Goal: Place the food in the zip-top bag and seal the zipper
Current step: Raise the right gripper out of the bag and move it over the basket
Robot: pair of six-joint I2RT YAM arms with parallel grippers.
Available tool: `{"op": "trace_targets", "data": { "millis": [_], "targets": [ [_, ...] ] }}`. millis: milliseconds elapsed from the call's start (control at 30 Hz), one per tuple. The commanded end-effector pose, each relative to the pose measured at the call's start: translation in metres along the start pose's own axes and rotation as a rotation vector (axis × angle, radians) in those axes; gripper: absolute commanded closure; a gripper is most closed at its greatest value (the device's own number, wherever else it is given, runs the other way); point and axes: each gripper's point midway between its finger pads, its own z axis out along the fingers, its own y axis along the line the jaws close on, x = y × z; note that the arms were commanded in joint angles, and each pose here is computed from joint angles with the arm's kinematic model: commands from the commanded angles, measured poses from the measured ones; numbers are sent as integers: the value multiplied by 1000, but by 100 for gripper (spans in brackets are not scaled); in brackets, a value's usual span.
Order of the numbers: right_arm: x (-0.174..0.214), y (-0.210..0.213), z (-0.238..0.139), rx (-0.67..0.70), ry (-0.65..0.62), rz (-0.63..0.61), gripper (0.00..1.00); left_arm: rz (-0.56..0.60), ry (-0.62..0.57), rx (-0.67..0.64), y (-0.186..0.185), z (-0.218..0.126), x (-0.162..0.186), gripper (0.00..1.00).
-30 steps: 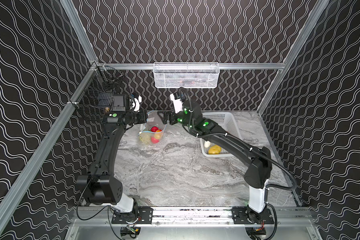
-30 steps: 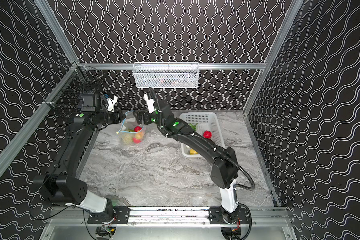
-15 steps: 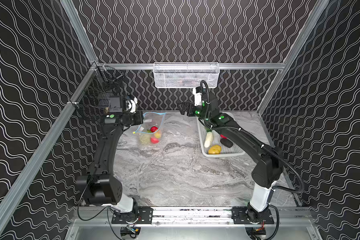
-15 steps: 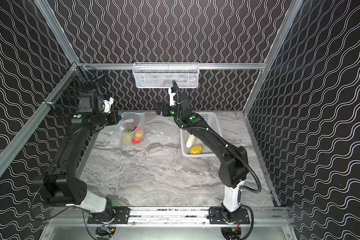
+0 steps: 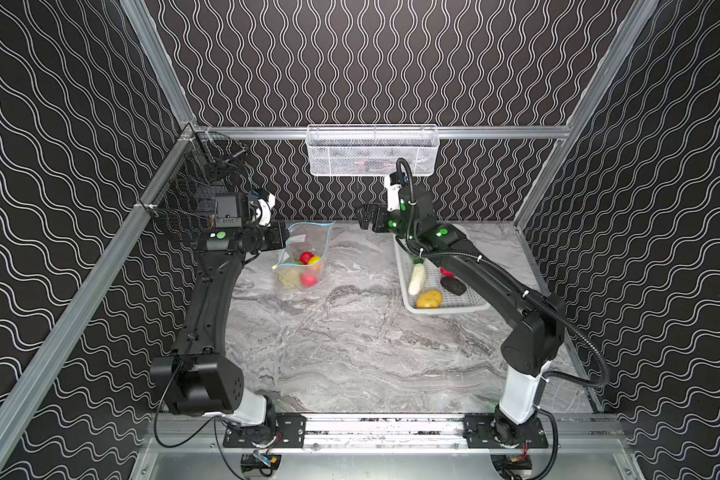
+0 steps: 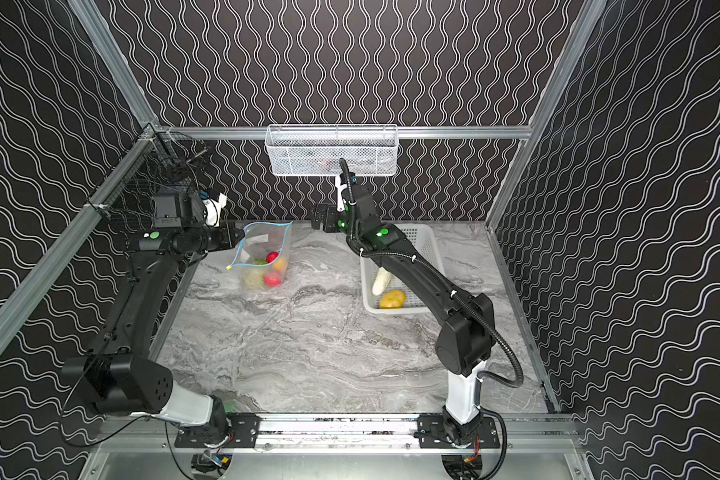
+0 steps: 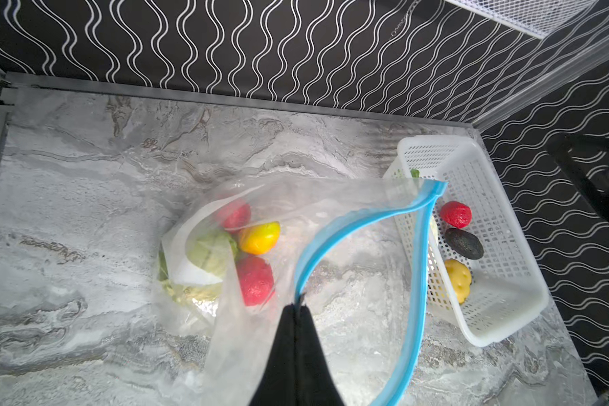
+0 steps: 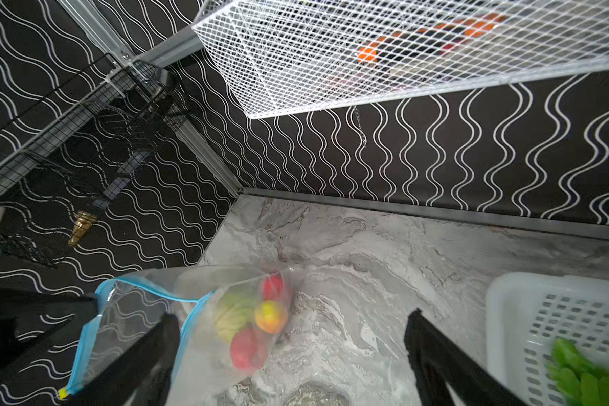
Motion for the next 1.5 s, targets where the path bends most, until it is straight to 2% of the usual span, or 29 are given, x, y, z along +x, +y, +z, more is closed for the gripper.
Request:
{"op": "trace_targets", "data": {
  "millis": [0, 133, 333, 733, 1133, 1267, 1467],
  "targets": [
    [15, -10, -2, 53, 72, 7, 1, 95, -54, 100, -23, -7, -12, 100],
    [27, -13, 10, 63, 127, 27, 1, 145, -94, 84, -27, -12, -12, 100],
    [37, -17, 12, 88, 188, 71, 1, 50, -83, 69, -18, -3, 3, 100],
    [72, -63, 6, 204, 307, 154, 1, 9, -94, 65, -12, 5, 17, 100],
    [84, -111, 0, 409, 349, 246, 1, 35, -146, 35, -8, -12, 27, 100],
    [86, -120, -5, 442, 364, 235, 1, 17, -130, 60, -10, -8, 30, 100],
    [109, -152, -23, 589, 467, 202, 1, 5, -123, 68, -12, -8, 29, 100]
  ]
}}
